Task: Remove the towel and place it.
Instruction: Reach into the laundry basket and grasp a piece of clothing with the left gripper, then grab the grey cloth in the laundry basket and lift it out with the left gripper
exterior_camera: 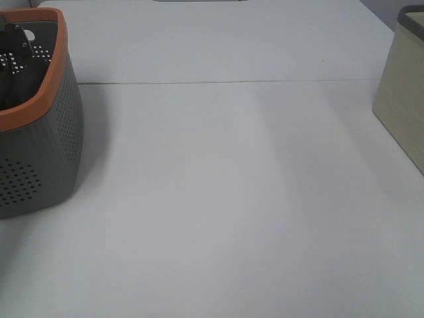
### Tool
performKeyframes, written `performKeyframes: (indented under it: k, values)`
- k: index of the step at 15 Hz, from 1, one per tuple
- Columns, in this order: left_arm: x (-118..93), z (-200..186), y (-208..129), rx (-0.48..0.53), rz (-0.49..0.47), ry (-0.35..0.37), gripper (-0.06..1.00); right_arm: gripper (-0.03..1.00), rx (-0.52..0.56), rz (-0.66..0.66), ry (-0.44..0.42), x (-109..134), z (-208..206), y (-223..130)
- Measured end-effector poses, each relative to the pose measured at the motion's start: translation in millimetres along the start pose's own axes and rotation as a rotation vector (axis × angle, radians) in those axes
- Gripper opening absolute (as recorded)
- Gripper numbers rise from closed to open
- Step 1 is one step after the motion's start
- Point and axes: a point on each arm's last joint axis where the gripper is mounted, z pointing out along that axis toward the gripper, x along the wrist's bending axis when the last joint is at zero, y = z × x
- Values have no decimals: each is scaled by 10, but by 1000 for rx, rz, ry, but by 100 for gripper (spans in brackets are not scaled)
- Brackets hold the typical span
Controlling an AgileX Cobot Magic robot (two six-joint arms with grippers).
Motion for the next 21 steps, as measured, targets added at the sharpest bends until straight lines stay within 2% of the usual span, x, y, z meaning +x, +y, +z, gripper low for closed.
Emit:
performKeyframes:
  k: [2, 4, 5, 7, 9, 16, 17, 19, 21]
  values:
    - [-8, 113, 17, -1, 4, -2, 93, 82, 0, 0, 0, 0, 0, 0]
    - [-22, 186, 21, 4, 7, -11, 80, 82, 0, 0, 0, 0, 0, 0]
    - [-23, 204, 23, 4, 8, -10, 60, 82, 0, 0, 0, 0, 0, 0]
    - [-25, 222, 23, 7, 11, -10, 40, 82, 0, 0, 0, 0, 0, 0]
    - [-23, 222, 21, 9, 13, -9, 34, 82, 0, 0, 0, 0, 0, 0]
    - [-27, 315, -19, 17, -38, -28, 31, 82, 0, 0, 0, 0, 0, 0]
    - [-29, 320, -19, 18, -38, -29, 25, 82, 0, 0, 0, 0, 0, 0]
    - [-29, 320, -19, 18, -38, -29, 8, 82, 0, 0, 0, 0, 0, 0]
    - [-30, 319, -20, 19, -30, -31, 0, 82, 0, 0, 0, 0, 0, 0]
